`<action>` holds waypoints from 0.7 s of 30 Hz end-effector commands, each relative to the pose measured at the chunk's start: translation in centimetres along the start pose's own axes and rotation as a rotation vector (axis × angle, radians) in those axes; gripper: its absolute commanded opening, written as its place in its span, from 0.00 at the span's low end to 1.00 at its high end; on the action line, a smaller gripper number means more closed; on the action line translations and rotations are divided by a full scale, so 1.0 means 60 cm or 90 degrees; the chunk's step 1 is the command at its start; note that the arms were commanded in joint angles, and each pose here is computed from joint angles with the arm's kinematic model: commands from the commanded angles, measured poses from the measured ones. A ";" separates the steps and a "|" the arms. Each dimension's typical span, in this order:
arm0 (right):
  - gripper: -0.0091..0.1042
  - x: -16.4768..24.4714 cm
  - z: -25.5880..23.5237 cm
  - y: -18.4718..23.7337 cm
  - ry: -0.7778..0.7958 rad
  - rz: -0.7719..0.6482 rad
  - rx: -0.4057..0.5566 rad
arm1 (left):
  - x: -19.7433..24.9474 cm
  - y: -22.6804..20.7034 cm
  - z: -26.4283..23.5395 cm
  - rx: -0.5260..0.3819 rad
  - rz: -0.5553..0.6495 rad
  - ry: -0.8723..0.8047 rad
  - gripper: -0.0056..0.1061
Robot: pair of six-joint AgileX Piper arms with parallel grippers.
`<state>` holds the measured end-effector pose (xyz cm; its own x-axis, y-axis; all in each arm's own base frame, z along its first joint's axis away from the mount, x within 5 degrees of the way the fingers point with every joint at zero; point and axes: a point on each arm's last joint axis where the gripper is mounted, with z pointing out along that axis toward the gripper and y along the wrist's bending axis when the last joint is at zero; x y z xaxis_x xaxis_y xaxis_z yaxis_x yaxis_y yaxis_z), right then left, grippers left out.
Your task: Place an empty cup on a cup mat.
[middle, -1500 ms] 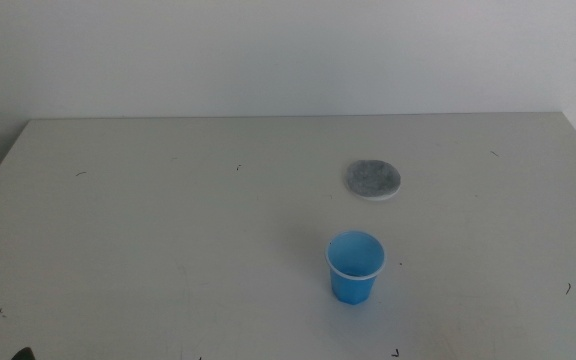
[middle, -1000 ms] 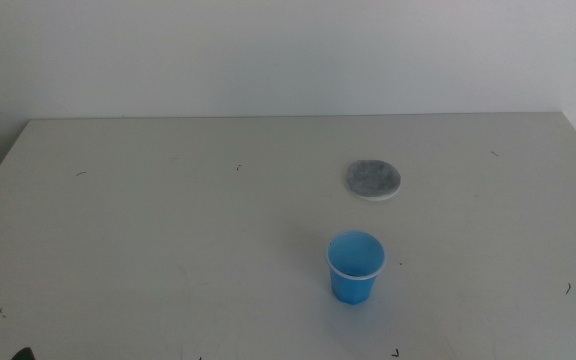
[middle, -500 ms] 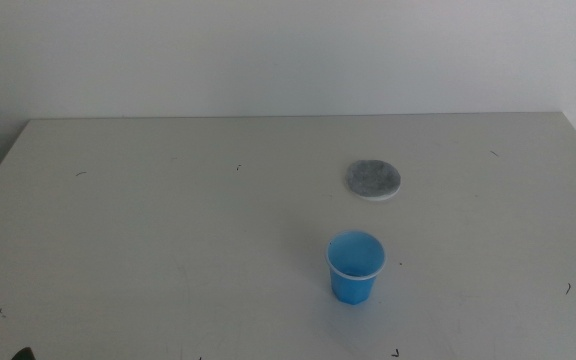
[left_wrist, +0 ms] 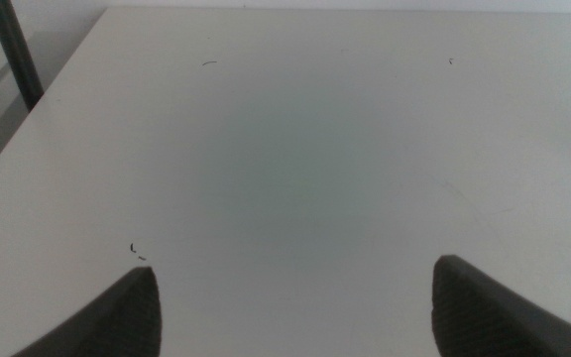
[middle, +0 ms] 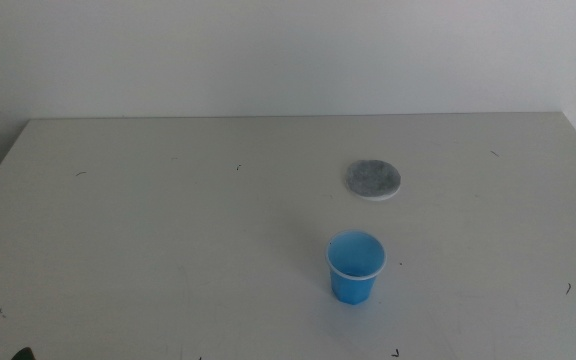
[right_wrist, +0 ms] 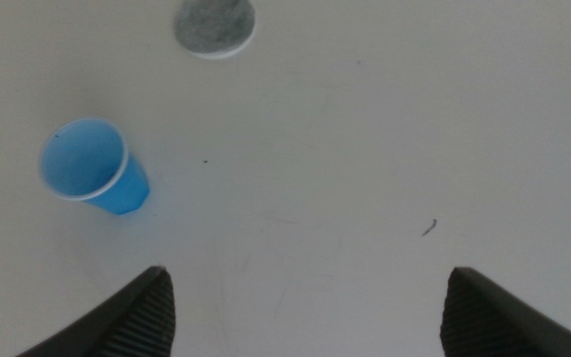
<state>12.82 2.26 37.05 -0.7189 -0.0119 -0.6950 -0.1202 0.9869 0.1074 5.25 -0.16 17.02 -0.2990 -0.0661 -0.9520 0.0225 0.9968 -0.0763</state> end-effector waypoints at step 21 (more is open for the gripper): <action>0.78 -0.159 0.147 0.175 0.159 -0.017 -0.079 | -0.013 -0.002 -0.002 0.006 -0.007 -0.048 0.99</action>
<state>24.26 13.63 37.04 -0.8936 -0.0960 -0.4385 -0.1892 0.9664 0.1739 5.25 -0.16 17.02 -0.2990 -0.0661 -0.9520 0.0225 0.9968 -0.0763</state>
